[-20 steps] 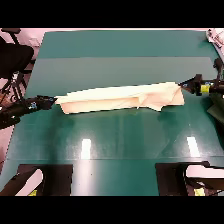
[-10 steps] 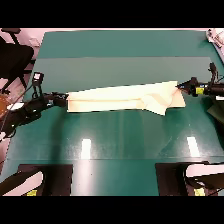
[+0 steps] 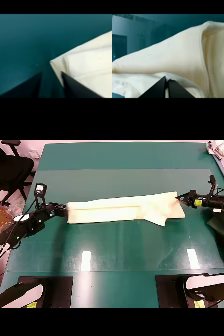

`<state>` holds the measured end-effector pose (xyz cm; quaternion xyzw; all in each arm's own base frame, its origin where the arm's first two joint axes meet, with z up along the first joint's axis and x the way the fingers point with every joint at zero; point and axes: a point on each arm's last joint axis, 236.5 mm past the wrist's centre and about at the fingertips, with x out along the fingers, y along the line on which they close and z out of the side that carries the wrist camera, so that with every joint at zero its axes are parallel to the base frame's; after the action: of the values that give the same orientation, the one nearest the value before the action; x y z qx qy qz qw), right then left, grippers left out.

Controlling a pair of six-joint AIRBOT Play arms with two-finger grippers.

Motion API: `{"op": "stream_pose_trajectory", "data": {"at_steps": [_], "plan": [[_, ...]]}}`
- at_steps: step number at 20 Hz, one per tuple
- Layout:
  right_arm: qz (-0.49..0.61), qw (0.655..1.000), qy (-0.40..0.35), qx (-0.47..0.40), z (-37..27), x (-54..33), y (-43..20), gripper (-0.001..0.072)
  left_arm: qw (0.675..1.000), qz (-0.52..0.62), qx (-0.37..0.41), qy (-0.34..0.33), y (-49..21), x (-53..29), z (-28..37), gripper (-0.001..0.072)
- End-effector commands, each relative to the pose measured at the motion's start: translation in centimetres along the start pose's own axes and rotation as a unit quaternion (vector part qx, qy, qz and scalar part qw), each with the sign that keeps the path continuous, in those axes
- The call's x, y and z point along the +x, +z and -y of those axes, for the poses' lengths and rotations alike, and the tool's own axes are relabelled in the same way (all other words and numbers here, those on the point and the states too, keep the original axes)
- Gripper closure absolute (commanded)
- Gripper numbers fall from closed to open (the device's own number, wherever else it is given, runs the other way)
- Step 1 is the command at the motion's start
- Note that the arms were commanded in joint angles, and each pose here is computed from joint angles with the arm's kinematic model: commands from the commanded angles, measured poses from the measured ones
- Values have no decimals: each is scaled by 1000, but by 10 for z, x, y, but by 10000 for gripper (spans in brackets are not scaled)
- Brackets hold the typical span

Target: Fold the shirts.

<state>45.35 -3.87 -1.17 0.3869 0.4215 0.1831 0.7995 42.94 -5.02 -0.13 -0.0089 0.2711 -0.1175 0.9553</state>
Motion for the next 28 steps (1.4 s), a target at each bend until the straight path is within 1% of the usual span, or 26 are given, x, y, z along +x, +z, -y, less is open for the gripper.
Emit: {"op": "stream_pose_trajectory", "data": {"at_steps": [1,2,5,7,8,9,10,11,12,13,14,15,17,20,23,24,25,27,28], "plan": [[-7,1000,14,8,-2,3,-3,331,1000,0,5,0,0,0,1,112],[1,1000,22,12,-5,2,1,298,1000,1,3,7,1,0,-2,111],[19,999,34,-7,-15,-17,23,298,999,25,-11,24,23,-4,-10,111],[30,998,41,-31,-24,-40,39,298,998,59,-13,14,55,-15,-4,120],[35,997,44,-43,-29,-52,46,298,997,74,-13,-3,71,-20,4,328],[36,997,39,-55,-31,-65,50,298,996,84,-5,-35,86,-26,20,515],[28,997,20,-71,-28,-74,47,298,993,81,-4,-81,97,-31,42,687],[15,997,-10,-79,-21,-82,42,298,990,65,-15,-123,101,-37,62,685],[0,996,-40,-80,-12,-88,35,297,989,39,-32,-140,100,-40,75,685],[-15,994,-69,-81,-4,-93,28,296,989,13,-35,-140,97,-40,84,685],[-27,993,-88,-80,1,-95,23,264,990,-10,-24,-135,93,-41,93,685],[-31,992,-97,-73,4,-96,21,183,991,-30,-10,-133,89,-42,104,685],[-36,992,-103,-64,7,-95,19,163,986,-76,-10,-147,76,-40,132,685],[-61,993,-93,-48,14,-81,9,156,963,-187,-35,-189,31,-20,180,685],[-94,991,-92,-25,29,-67,-5,149,948,-228,-21,-223,13,7,233,685],[-100,991,-90,-19,33,-65,-8,129,943,-233,-12,-235,12,16,253,685],[-104,991,-87,-15,37,-62,-10,76,940,-241,-15,-243,10,23,271,685],[-108,990,-87,-9,42,-58,-11,20,932,-256,-20,-256,3,35,304,685],[-110,990,-87,-9,45,-57,-12,12,929,-264,-20,-260,-3,41,316,685]]}}
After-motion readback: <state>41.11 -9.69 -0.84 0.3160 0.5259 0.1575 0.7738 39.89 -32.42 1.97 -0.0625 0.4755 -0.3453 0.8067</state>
